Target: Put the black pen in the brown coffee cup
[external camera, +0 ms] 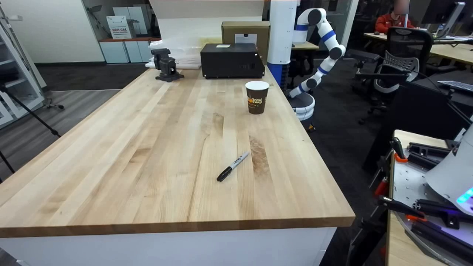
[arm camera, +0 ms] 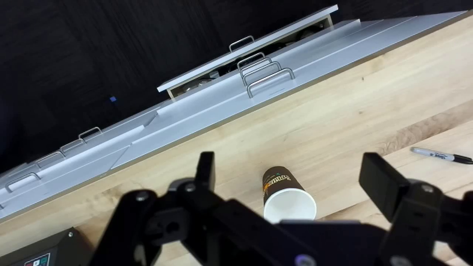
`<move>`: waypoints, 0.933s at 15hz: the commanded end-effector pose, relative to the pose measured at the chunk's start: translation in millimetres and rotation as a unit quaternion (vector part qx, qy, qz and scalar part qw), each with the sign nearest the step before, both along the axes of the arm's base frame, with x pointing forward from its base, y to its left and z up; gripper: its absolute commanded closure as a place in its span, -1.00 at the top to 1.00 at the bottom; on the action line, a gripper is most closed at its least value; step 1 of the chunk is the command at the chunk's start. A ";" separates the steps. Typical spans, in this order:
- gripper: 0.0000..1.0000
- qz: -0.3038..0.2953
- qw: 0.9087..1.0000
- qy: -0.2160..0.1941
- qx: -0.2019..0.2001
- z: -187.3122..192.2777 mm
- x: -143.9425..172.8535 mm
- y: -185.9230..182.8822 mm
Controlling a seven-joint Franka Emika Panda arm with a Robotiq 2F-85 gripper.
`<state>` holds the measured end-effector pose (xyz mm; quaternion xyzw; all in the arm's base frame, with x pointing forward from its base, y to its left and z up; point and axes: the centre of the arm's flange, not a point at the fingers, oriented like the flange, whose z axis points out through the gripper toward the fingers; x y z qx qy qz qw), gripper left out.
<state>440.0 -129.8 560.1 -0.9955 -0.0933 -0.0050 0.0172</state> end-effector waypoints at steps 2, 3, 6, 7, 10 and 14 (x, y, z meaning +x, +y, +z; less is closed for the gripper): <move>1.00 0.000 1.000 0.000 0.000 0.0 0.0 0.0; 1.00 0.000 1.000 0.000 0.000 0.0 0.0 0.0; 1.00 0.005 1.000 0.009 0.007 -18.5 8.2 20.0; 1.00 0.013 1.000 0.014 0.010 -24.9 11.0 28.3; 1.00 0.066 0.997 0.031 0.018 -50.5 27.8 63.5; 1.00 0.183 0.982 0.041 0.014 -77.4 55.2 116.6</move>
